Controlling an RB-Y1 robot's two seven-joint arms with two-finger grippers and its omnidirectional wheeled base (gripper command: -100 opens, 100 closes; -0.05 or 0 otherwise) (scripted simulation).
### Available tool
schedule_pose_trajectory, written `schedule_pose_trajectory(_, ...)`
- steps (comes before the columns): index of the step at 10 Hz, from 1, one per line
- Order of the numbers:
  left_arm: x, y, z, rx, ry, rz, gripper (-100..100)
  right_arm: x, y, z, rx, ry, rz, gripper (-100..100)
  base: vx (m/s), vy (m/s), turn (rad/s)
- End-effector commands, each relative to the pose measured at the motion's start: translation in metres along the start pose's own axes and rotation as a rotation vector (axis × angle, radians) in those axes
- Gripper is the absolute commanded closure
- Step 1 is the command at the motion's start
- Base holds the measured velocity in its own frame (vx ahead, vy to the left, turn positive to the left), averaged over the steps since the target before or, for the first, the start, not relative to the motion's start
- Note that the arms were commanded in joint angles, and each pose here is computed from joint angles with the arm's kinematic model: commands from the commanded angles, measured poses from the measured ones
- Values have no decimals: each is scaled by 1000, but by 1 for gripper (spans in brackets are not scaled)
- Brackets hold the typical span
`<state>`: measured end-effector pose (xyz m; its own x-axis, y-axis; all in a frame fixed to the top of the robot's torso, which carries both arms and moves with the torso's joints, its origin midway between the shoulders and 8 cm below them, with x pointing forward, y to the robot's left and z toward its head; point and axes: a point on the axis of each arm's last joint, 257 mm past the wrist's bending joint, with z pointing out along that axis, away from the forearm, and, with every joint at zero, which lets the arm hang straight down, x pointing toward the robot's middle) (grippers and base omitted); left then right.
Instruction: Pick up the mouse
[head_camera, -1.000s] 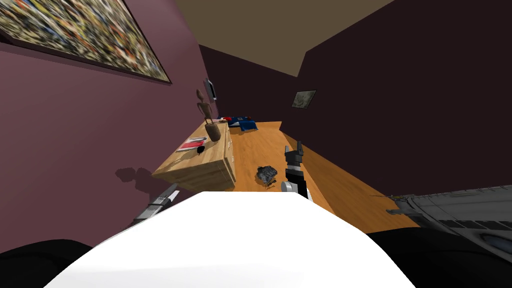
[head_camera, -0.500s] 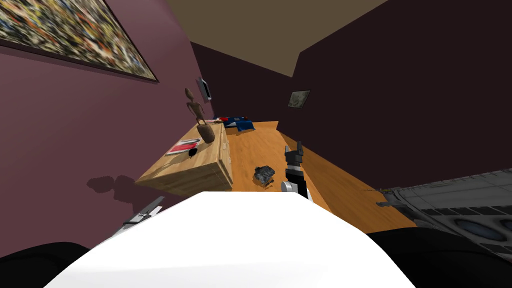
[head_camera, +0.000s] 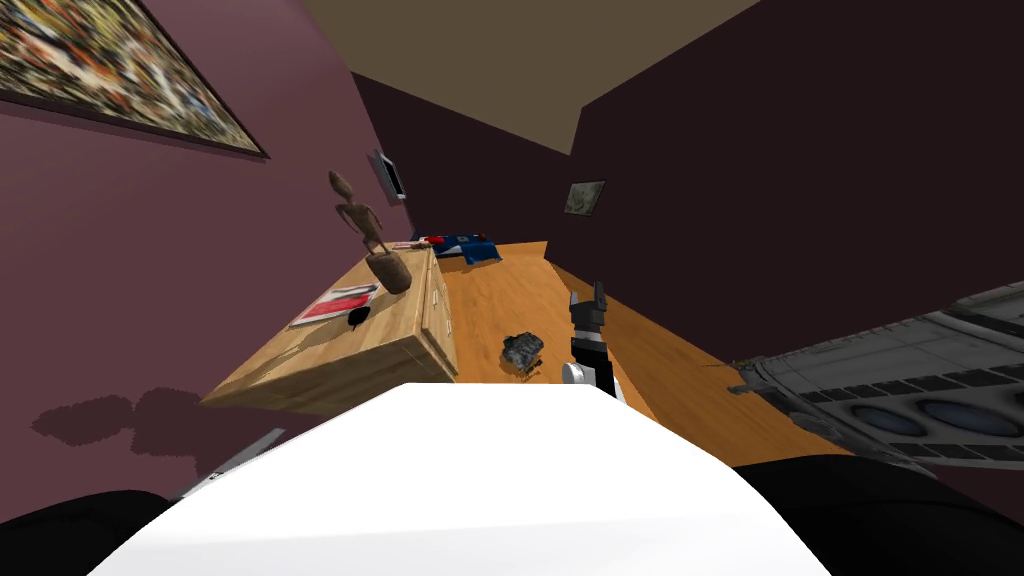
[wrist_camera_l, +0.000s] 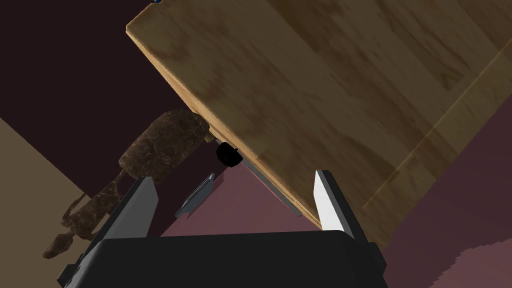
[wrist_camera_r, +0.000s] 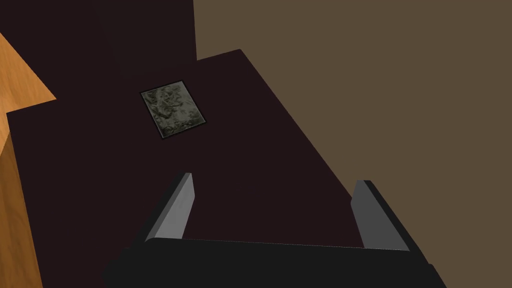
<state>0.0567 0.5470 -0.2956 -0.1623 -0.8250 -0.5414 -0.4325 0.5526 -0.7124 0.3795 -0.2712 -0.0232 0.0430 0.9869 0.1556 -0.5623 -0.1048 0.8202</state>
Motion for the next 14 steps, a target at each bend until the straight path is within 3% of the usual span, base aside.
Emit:
schedule_pose_trajectory(1, -11, 20, -15, -61, 24, 25, -100, 0, 0, 0, 0, 0, 0, 0, 90, -44, -89)
schedule_pose_trajectory(2, -13, 27, -19, -78, 20, 23, -100, 0, 0, 0, 0, 0, 0, 0, 70, -26, -93)
schedule_pose_trajectory(4, -35, 56, -45, -176, 53, 62, -100, 0, 0, 0, 0, 0, 0, 0, 105, -31, -233)
schedule_pose_trajectory(5, -36, 60, -48, -187, 51, 62, -100, 0, 0, 0, 0, 0, 0, 0, 101, -12, -73)
schedule_pose_trajectory(7, -59, 82, -69, -272, 79, 98, -100, 0, 0, 0, 0, 0, 0, 0, 123, -2, -214)
schedule_pose_trajectory(10, -73, 96, -83, -326, 86, 114, -100, 0, 0, 0, 0, 0, 0, 0, 102, 9, -115)
schedule_pose_trajectory(11, -85, 105, -92, -366, 95, 130, -100, 0, 0, 0, 0, 0, 0, 0, 98, 26, -175)
schedule_pose_trajectory(12, -85, 105, -92, -366, 95, 130, -100, 0, 0, 0, 0, 0, 0, 0, 89, 26, -86)
schedule_pose_trajectory(14, -107, 119, -105, -436, 112, 160, -100, 0, 0, 0, 0, 0, 0, 0, 122, 33, -198)
